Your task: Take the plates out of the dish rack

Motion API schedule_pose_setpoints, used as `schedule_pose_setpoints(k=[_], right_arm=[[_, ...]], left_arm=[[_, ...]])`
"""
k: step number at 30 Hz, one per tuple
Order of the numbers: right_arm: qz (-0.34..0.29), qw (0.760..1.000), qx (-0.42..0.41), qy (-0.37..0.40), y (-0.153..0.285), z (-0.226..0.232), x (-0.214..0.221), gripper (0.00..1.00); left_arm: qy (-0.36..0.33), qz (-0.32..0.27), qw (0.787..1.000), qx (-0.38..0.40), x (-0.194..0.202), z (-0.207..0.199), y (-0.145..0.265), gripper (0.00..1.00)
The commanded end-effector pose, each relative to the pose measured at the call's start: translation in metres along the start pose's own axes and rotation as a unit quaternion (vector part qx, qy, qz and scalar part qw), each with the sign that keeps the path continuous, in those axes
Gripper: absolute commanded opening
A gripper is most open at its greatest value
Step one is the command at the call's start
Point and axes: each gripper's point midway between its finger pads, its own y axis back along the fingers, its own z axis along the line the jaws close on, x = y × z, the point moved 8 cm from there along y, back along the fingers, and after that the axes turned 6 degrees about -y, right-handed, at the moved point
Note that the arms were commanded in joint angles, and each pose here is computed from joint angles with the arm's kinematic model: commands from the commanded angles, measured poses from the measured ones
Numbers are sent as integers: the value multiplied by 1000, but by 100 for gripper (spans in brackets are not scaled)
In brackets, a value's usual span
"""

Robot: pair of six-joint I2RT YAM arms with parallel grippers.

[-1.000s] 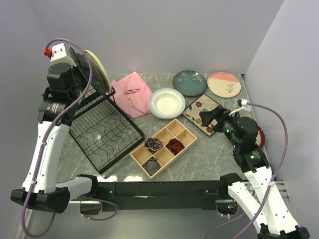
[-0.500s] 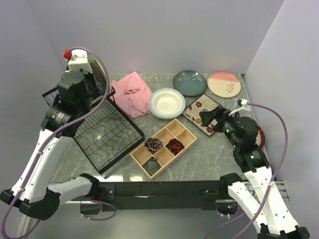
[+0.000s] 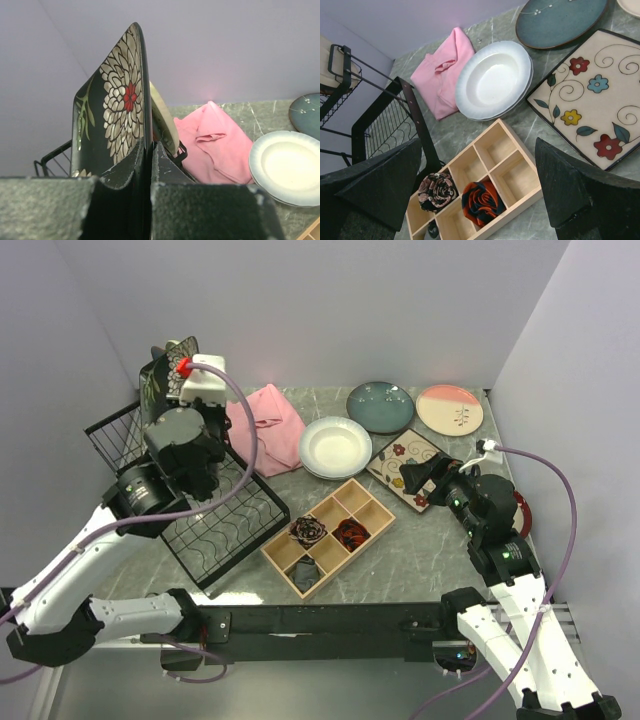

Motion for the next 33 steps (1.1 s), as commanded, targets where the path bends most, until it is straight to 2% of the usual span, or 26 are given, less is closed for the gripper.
schedule_pose_setpoints(k=[1, 6, 10, 13, 16, 17, 19, 20, 22, 23, 25, 28, 33], right_arm=[[-14, 1000, -14, -1, 3, 7, -6, 100], [-9, 1000, -20, -8, 5, 6, -3, 100], [-9, 1000, -15, -25, 4, 6, -2, 100], [-5, 999, -3, -38, -3, 7, -4, 100], [26, 999, -5, -44, -21, 12, -9, 100], [54, 997, 6, -49, -32, 9, -6, 100], [81, 995, -25, -61, -37, 12, -17, 100], [96, 992, -31, -75, -42, 10, -19, 100], [94, 990, -49, -93, -42, 2, -31, 100], [111, 986, -77, -94, -39, 5, -31, 100], [121, 985, -76, -92, -37, 1, -36, 100], [119, 978, -126, -114, -34, 15, -42, 100], [187, 957, -169, -146, -38, 12, -23, 99]], left_arm=[[48, -44, 995, -81, -46, 20, 24, 1], [-7, -55, 998, -32, -61, -7, 45, 1], [-69, -75, 995, 9, -64, -46, 56, 1], [-106, -100, 988, 50, -61, -73, 64, 1], [-114, -148, 973, 137, -52, -102, 77, 1], [-116, -153, 967, 168, -42, -115, 82, 1], [-122, -176, 952, 218, -32, -132, 90, 1], [-144, -177, 944, 238, -15, -144, 93, 1], [-165, -188, 930, 268, 6, -163, 100, 1], [-169, -191, 927, 276, 12, -167, 103, 1], [-166, -205, 912, 314, 27, -179, 112, 1], [-194, -205, 901, 330, 51, -194, 123, 1], [-230, -205, 889, 338, 87, -216, 134, 1]])
